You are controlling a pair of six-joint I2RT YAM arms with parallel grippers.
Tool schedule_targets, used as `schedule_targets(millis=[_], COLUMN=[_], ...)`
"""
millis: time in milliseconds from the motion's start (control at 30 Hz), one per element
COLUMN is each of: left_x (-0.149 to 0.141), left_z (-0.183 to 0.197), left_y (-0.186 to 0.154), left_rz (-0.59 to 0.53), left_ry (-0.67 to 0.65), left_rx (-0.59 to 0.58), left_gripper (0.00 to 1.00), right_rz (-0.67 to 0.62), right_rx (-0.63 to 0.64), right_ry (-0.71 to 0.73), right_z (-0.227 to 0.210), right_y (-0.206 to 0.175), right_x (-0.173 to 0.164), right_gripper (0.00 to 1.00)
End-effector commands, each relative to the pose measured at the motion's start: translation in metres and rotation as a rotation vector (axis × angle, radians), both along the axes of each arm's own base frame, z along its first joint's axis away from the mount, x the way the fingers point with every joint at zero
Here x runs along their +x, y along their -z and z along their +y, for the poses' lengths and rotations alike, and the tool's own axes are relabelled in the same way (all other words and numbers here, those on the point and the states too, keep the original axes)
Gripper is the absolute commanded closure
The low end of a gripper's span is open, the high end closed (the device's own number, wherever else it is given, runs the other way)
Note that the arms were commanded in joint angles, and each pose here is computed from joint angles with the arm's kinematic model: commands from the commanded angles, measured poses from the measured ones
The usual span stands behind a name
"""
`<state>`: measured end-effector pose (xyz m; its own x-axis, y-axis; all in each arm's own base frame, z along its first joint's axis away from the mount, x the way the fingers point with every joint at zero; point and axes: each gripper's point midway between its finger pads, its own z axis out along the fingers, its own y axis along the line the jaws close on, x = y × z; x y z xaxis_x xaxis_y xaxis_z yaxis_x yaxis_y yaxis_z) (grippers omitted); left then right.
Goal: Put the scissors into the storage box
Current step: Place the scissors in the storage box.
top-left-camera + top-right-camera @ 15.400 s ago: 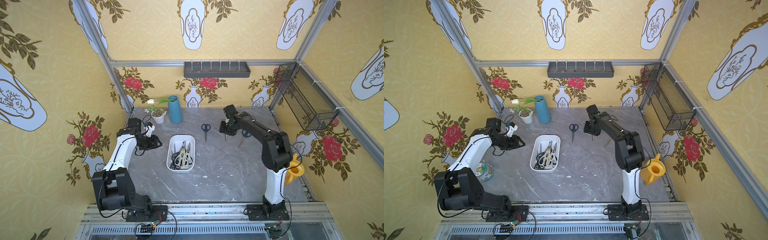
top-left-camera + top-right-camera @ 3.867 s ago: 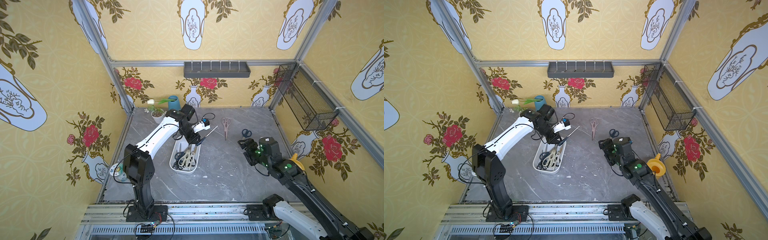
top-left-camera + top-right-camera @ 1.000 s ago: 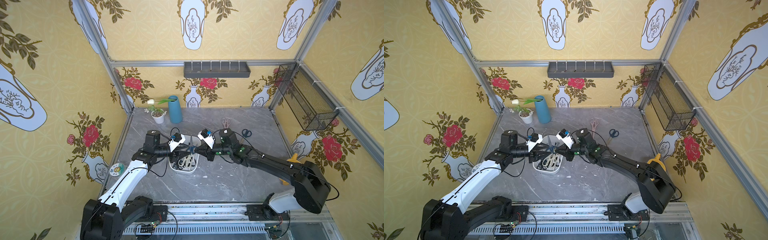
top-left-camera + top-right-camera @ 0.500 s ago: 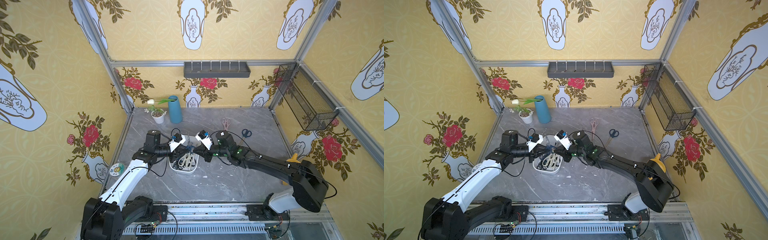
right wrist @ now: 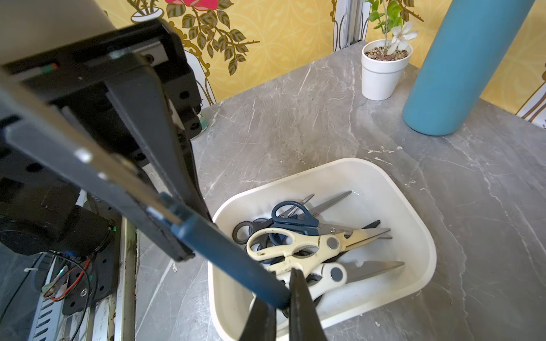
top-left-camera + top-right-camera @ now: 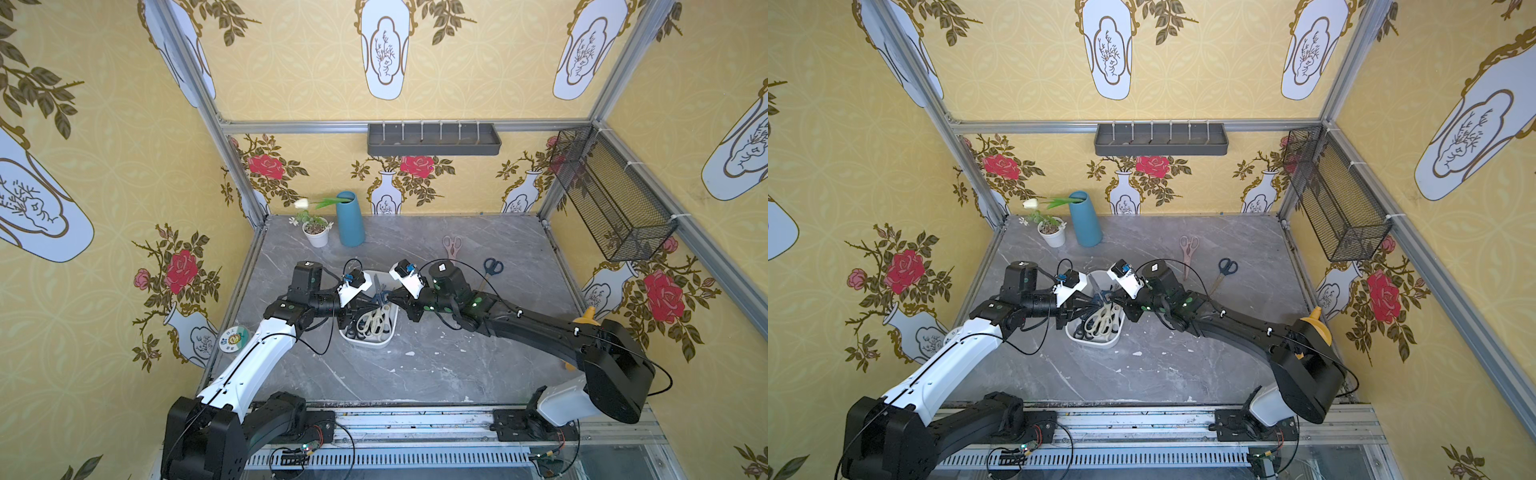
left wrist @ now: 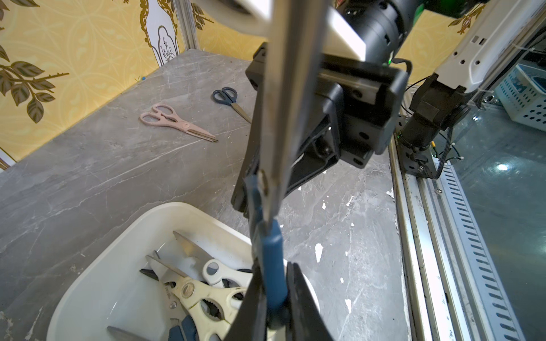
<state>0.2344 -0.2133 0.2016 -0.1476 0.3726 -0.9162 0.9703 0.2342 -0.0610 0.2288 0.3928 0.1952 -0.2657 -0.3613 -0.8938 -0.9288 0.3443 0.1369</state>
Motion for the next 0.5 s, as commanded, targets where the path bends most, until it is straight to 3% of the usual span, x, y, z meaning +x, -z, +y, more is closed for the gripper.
schedule_targets(millis=[0,100,200,367,467], left_x=[-0.009,-0.008,0.001,0.015,0.015], left_z=[-0.005,-0.005,0.005,0.031,0.028], left_y=[-0.007,-0.005,-0.001,-0.009,-0.011], left_rz=[0.037,0.064,0.026,0.022,0.063], left_ry=[0.053,0.037,-0.038,-0.175,-0.186], left_rx=[-0.046,-0.050,-0.004,-0.036,-0.081], left_gripper=[0.90,0.84,0.62,0.62,0.74], right_rz=[-0.051,-0.043,0.006,0.141,0.193], right_rx=[0.028,0.034,0.034,0.033,0.067], right_ry=[0.068,0.061,0.065,0.107,0.066], right_z=[0.008,0.016,0.017,0.012,0.033], right_y=[-0.010,-0.009,-0.001,0.012,0.007], right_x=[0.013,0.010,0.004,-0.009,-0.028], right_gripper=[1.00,0.99,0.98,0.97,0.96])
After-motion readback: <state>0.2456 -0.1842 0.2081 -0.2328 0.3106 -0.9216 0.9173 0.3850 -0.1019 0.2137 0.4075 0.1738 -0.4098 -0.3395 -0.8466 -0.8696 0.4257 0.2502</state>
